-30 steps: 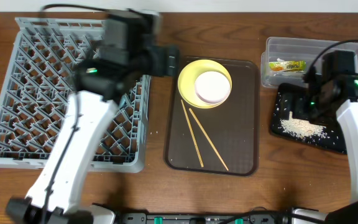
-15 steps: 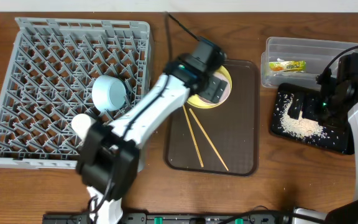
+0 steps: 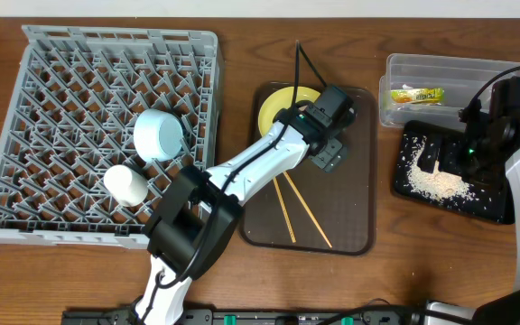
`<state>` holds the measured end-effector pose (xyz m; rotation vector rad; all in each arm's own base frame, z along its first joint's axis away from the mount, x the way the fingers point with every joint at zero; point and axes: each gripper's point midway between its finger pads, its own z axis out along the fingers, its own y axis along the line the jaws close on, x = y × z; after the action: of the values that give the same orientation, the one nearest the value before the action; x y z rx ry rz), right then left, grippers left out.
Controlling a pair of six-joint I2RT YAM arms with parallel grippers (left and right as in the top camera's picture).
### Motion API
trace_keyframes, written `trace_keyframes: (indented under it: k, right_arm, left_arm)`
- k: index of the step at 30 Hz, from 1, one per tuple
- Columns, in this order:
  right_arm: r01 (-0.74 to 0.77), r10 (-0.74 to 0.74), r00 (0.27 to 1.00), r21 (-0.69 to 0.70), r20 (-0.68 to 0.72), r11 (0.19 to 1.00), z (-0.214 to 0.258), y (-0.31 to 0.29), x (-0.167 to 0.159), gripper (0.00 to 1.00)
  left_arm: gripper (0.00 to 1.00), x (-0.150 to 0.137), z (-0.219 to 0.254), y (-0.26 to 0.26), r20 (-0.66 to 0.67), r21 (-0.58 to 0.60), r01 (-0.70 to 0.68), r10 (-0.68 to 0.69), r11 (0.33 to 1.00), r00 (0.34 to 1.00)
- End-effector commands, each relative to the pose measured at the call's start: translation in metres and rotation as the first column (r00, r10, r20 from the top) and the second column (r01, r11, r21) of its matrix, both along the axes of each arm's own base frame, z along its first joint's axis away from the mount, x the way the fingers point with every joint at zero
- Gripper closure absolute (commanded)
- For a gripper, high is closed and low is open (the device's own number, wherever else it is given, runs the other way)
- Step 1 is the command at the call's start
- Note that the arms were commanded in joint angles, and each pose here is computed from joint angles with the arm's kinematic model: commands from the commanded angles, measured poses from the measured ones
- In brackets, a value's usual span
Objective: Sort waste into correct bins and load items into the dishwasher
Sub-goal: 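Reach the left gripper to the white bowl on the yellow plate, then grasp the white bowl rim and lift it with the left gripper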
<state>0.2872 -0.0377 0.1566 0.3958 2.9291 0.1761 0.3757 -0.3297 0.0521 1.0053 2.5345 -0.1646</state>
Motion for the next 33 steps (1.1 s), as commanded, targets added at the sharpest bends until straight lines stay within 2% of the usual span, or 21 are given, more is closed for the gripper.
trace_keyframes:
  k: [1,6,9,13,19,23,25,33]
  right_arm:
    - [0.01,-0.011,1.0,0.006,0.016,1.0,0.005,0.001,0.0,0.01]
    - [0.01,-0.011,1.0,0.007,0.015,1.0,0.005,0.001,0.0,0.01]
    - [0.011,-0.011,1.0,0.007,0.012,1.0,0.005,0.001,-0.001,0.01]
    - [0.011,-0.011,1.0,0.007,0.012,1.0,0.005,0.001,-0.001,0.01]
    - [0.011,-0.011,1.0,0.007,0.012,1.0,0.005,0.001,-0.001,0.01]
    - [0.011,-0.011,1.0,0.007,0.012,1.0,0.005,0.001,-0.001,0.01]
    - [0.011,-0.011,1.0,0.007,0.012,1.0,0.005,0.001,-0.001,0.01]
    - [0.011,-0.011,1.0,0.007,0.011,1.0,0.005,0.001,-0.001,0.01]
  left_arm:
    - [0.25,0.016,-0.013,0.021,0.049,0.097,-0.041,0.036,0.994,0.998]
    - [0.29,0.02,-0.03,0.032,0.025,0.127,-0.06,0.057,0.99,0.998]
    - [0.45,0.028,-0.029,0.041,0.068,0.165,-0.092,0.081,0.982,0.994]
    - [0.58,0.031,-0.028,0.044,0.088,0.179,-0.104,0.089,0.978,0.992]
    - [0.61,0.031,-0.028,0.041,0.089,0.169,-0.099,0.084,0.981,0.992]
    - [0.87,0.028,-0.029,0.043,0.076,0.18,-0.097,0.085,0.979,0.994]
    - [0.92,0.025,-0.03,0.045,0.064,0.19,-0.097,0.086,0.977,0.994]
    - [0.92,0.015,-0.024,0.038,0.061,0.194,-0.073,0.062,0.978,0.996]
